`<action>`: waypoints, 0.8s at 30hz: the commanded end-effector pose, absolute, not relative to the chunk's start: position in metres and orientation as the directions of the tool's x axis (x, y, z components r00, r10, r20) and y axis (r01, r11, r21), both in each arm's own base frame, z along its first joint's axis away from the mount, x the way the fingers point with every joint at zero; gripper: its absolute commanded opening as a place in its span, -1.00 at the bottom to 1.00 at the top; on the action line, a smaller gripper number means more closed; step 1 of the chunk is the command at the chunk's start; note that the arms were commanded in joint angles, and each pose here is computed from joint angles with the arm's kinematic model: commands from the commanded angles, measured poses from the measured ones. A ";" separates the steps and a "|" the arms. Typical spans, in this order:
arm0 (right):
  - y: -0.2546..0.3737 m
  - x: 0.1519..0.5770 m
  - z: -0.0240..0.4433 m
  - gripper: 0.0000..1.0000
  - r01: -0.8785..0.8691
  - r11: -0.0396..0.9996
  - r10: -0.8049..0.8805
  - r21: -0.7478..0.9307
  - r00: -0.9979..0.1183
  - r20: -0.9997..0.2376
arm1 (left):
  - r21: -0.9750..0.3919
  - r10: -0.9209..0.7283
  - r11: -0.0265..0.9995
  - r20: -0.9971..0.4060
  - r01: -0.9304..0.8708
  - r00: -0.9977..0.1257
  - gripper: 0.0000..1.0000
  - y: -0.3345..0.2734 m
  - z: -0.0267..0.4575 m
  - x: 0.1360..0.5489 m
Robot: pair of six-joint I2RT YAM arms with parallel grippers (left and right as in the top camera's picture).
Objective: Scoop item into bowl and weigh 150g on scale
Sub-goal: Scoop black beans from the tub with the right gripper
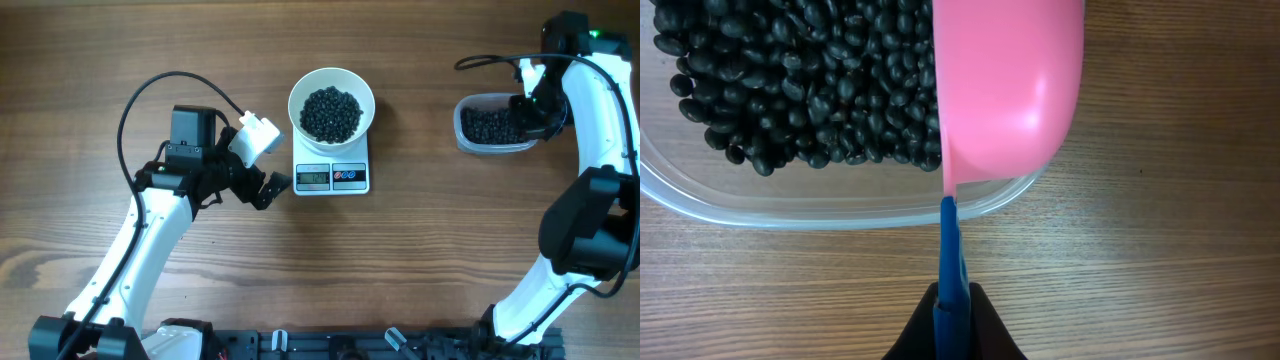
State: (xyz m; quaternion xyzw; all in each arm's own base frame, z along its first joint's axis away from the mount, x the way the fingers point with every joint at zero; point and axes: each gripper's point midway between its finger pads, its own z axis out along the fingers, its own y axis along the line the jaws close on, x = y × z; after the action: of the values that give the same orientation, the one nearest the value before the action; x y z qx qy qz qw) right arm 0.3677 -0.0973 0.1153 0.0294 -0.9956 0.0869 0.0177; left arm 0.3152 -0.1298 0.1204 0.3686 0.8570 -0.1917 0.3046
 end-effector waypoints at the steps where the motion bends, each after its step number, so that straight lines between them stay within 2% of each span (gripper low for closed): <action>1: -0.099 0.364 0.105 -0.91 -0.089 0.979 -0.075 -0.182 -0.994 0.082 | -0.112 0.514 0.649 -0.665 0.752 -0.542 1.00 -0.130 0.119 0.313; 8: -0.076 0.352 0.087 -0.91 -0.106 0.992 -0.097 -0.073 -0.989 0.115 | -0.112 0.514 0.649 -0.665 0.752 -0.542 1.00 -0.130 0.119 0.313; 24: -0.025 0.353 0.087 -0.91 -0.163 0.980 -0.174 0.117 -0.981 0.087 | -0.112 0.514 0.649 -0.665 0.753 -0.542 1.00 -0.130 0.119 0.313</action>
State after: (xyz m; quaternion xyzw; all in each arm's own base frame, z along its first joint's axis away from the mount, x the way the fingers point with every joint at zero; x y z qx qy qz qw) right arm 0.3573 -0.0421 0.0951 0.0765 -0.9963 -0.0086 0.0370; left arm 0.3152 -0.1298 0.1204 0.3686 0.8570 -0.1917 0.3046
